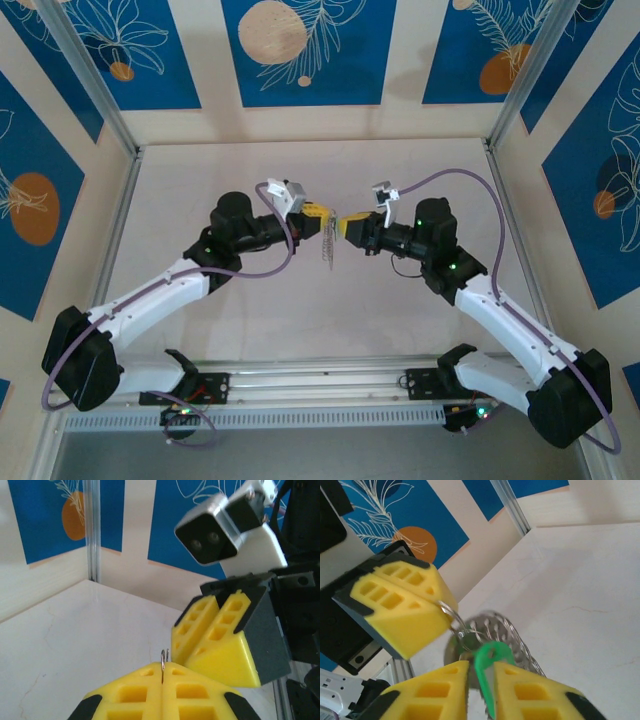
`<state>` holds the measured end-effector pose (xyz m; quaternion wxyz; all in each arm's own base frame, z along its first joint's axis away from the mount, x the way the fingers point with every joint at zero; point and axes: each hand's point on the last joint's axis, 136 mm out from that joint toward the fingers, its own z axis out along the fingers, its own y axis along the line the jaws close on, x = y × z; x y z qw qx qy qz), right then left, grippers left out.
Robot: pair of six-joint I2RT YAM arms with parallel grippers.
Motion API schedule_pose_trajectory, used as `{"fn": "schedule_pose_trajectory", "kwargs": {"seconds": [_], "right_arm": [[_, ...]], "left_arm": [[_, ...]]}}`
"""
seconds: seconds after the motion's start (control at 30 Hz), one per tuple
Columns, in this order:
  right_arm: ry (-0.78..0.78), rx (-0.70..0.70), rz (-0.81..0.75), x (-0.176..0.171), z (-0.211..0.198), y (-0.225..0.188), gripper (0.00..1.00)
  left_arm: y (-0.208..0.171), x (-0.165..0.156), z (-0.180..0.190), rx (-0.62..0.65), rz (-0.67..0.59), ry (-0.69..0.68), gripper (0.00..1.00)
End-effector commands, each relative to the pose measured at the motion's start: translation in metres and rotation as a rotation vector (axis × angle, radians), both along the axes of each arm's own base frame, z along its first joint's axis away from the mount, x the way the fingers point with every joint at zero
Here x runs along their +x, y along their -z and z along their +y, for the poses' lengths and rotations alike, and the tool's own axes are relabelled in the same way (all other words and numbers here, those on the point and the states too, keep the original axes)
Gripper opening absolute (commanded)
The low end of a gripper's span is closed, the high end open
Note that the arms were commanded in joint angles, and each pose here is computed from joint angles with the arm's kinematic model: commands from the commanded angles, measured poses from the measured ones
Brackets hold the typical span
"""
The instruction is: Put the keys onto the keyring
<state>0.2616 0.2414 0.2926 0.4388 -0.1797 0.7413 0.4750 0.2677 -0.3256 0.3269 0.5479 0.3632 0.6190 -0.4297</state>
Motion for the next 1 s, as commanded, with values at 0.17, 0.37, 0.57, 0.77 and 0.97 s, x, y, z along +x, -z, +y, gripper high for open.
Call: {"fn": "schedule_pose_trajectory", "kwargs": {"seconds": [0.17, 0.37, 0.57, 0.77, 0.97], "right_arm": [[0.126, 0.083, 0.022, 0.001, -0.043, -0.017, 0.46], [0.118, 0.167, -0.031, 0.003, -0.045, -0.042, 0.48], [0.033, 0.208, -0.122, 0.001, -0.035, -0.056, 0.53], [-0.071, 0.221, -0.166, 0.001, -0.023, -0.056, 0.55], [-0.110, 0.235, -0.177, 0.003, -0.019, -0.057, 0.53]], "left_arm": [[-0.031, 0.003, -0.006, -0.187, -0.018, 0.017, 0.00], [-0.039, 0.004, -0.011, -0.286, 0.009, 0.060, 0.00], [-0.046, 0.002, -0.014, -0.356, 0.035, 0.103, 0.00], [-0.050, -0.004, -0.016, -0.381, 0.058, 0.150, 0.00], [-0.051, -0.005, -0.016, -0.387, 0.071, 0.162, 0.00]]}}
